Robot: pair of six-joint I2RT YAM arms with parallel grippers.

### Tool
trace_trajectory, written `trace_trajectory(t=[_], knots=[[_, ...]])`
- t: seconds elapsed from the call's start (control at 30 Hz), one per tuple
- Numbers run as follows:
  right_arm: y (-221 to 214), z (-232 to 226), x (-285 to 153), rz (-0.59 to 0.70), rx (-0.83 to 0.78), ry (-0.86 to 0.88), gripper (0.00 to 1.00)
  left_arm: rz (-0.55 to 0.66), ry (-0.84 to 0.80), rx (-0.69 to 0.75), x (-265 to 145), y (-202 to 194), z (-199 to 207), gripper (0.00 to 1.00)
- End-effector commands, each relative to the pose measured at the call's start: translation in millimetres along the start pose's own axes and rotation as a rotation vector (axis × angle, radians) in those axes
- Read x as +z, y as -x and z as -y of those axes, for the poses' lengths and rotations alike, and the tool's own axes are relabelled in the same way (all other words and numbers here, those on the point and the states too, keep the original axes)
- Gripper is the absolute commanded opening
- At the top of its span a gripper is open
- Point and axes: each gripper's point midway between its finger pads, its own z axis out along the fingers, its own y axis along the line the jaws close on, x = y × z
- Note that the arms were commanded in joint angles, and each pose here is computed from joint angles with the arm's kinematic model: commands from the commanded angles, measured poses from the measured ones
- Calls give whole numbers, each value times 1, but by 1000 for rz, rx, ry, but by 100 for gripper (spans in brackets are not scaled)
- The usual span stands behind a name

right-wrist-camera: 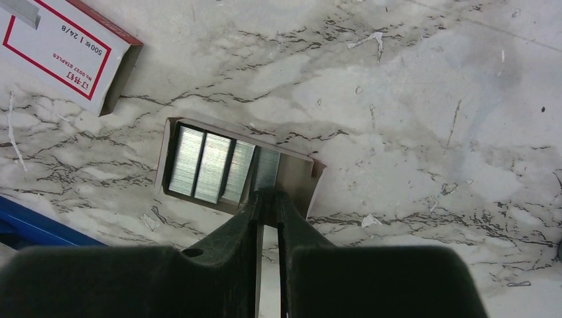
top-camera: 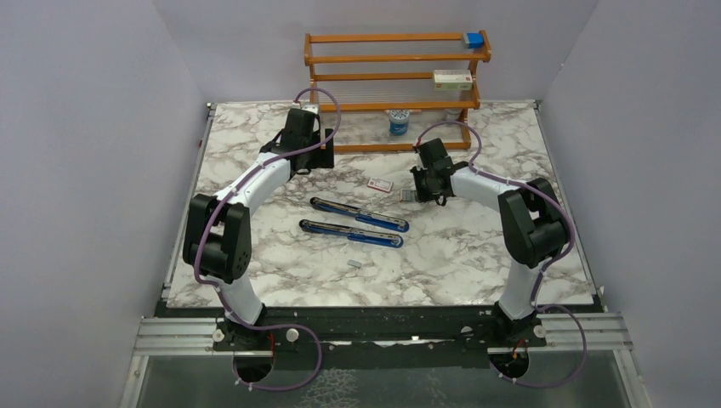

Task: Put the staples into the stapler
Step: Pick up the staple from the staple box.

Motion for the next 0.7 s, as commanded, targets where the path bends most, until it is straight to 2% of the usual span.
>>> trace_trajectory(t=[0.0, 0.33, 0.67], knots=[[-3, 4, 10, -15, 10, -11, 13, 22, -11, 9, 1, 7, 3, 87], [13, 6, -3, 66, 24, -18, 1, 27, 1, 5, -1, 7, 1, 87], [27, 8, -18, 127, 30, -27, 1, 27, 5, 6, -1, 7, 0, 87]])
